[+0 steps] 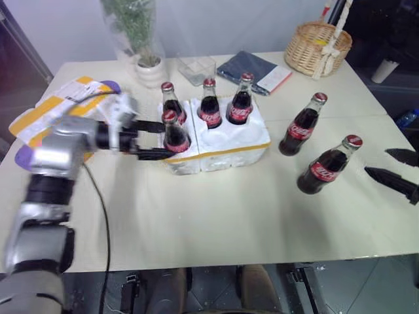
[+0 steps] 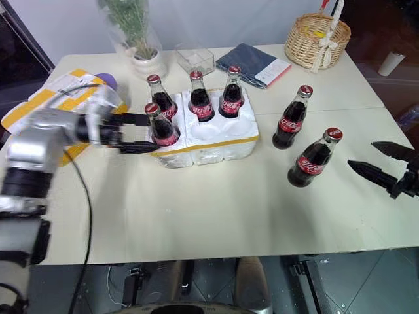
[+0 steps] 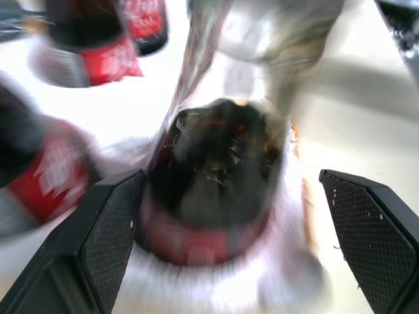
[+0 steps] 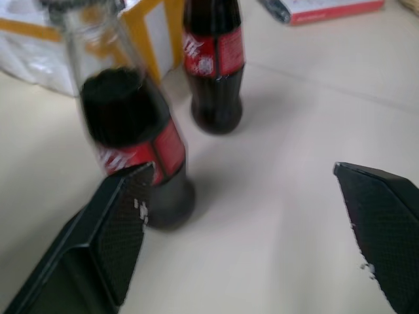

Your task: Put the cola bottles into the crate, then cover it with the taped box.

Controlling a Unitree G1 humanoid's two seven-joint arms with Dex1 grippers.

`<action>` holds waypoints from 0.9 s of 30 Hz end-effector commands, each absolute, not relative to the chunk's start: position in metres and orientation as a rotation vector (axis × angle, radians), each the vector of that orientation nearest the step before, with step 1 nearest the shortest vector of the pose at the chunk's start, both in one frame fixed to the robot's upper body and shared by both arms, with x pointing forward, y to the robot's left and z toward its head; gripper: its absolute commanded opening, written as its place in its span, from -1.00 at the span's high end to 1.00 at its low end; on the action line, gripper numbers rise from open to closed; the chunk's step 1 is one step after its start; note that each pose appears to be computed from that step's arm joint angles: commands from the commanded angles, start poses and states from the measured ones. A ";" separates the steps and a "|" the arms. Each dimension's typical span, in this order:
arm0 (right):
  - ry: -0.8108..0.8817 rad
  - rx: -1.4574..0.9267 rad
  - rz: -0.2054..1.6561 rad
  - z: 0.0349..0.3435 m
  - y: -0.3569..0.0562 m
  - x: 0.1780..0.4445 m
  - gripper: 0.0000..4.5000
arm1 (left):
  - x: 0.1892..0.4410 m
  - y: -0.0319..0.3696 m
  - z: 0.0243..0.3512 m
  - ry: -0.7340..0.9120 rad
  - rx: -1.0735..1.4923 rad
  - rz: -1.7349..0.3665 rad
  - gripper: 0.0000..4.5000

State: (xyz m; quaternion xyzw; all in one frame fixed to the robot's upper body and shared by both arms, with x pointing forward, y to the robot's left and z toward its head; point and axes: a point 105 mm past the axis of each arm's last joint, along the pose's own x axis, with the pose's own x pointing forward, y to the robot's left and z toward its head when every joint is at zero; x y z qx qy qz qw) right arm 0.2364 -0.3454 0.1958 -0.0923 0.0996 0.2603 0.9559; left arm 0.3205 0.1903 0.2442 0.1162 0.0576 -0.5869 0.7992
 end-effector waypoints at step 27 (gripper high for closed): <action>0.140 0.032 0.599 0.168 -0.271 0.258 -1.00 | 0.259 0.132 0.216 0.157 0.263 -1.459 -0.97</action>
